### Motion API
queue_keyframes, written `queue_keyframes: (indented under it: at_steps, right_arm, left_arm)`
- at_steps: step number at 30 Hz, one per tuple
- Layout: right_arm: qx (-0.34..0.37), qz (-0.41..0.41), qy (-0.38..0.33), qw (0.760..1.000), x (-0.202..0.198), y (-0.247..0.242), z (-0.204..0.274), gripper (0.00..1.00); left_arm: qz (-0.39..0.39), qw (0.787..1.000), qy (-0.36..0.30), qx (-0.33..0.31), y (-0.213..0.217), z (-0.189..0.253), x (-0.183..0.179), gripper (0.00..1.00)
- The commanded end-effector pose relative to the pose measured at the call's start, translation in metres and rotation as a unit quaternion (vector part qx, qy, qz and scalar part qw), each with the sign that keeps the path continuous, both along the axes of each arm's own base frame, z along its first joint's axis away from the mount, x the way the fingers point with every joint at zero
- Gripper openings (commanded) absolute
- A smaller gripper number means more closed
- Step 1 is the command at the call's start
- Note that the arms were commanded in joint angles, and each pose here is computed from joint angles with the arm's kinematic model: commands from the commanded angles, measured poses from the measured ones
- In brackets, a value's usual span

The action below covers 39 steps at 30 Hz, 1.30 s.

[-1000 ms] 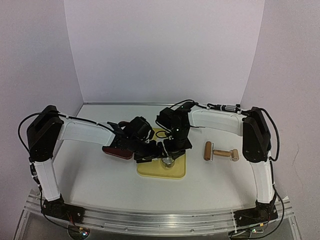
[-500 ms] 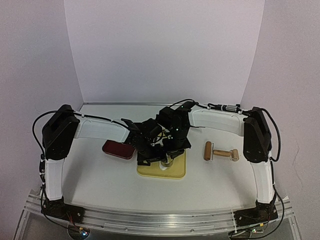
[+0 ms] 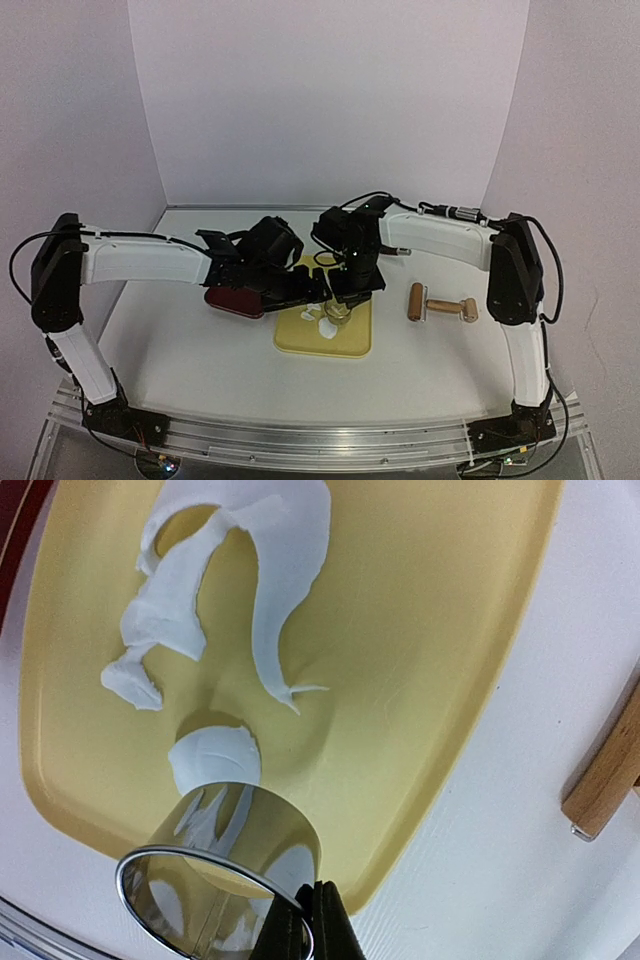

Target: Roll out the dumpling wrappers from the dough

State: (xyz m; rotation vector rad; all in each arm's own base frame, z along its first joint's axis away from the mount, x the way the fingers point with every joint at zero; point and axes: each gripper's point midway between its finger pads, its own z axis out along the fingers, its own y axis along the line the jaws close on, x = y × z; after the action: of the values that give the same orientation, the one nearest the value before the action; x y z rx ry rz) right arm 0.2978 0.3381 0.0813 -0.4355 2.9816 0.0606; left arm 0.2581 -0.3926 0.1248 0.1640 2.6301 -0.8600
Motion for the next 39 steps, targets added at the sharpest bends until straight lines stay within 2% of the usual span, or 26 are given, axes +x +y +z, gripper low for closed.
queue_keyframes:
  at_steps: [1, 5, 11, 15, 21, 25, 31, 37, 39]
  right_arm:
    - [0.013, -0.028, -0.036, 0.999, 0.021, -0.010, 0.034, 0.00]
    - [0.008, -0.051, -0.041, 0.998, 0.037, -0.029, 0.035, 0.00]
    - [-0.008, -0.104, -0.055, 0.993, 0.068, -0.095, 0.047, 0.00]
    - [-0.012, -0.138, -0.064, 0.988, 0.088, -0.151, 0.059, 0.00]
    - [0.007, -0.203, -0.052, 0.978, 0.113, -0.225, 0.050, 0.00]
    - [0.022, -0.256, -0.036, 0.966, 0.133, -0.270, 0.026, 0.00]
    - [0.032, -0.256, -0.020, 0.966, 0.166, -0.280, -0.003, 0.00]
    - [0.025, -0.286, 0.012, 0.958, 0.169, -0.293, -0.038, 0.01]
    - [0.025, -0.288, 0.014, 0.957, 0.169, -0.294, -0.040, 0.04]
  left_arm:
    - [0.003, 0.997, -0.058, -0.042, 0.007, 0.041, 0.001, 0.94]
    - [0.034, 0.998, -0.046, -0.017, 0.031, 0.030, -0.005, 0.96]
    - [0.089, 0.995, -0.040, -0.013, 0.068, 0.024, 0.004, 0.99]
    - [0.123, 0.992, 0.019, -0.006, 0.105, 0.005, 0.027, 1.00]
    - [0.146, 0.989, -0.022, -0.012, 0.123, 0.027, 0.053, 1.00]
    - [0.160, 0.987, -0.014, -0.010, 0.127, 0.022, 0.059, 0.99]
    - [0.184, 0.983, -0.011, -0.016, 0.127, 0.020, 0.065, 0.99]
    - [0.224, 0.974, -0.033, 0.008, 0.144, 0.028, 0.073, 1.00]
    - [0.235, 0.971, -0.040, 0.009, 0.149, 0.031, 0.073, 1.00]
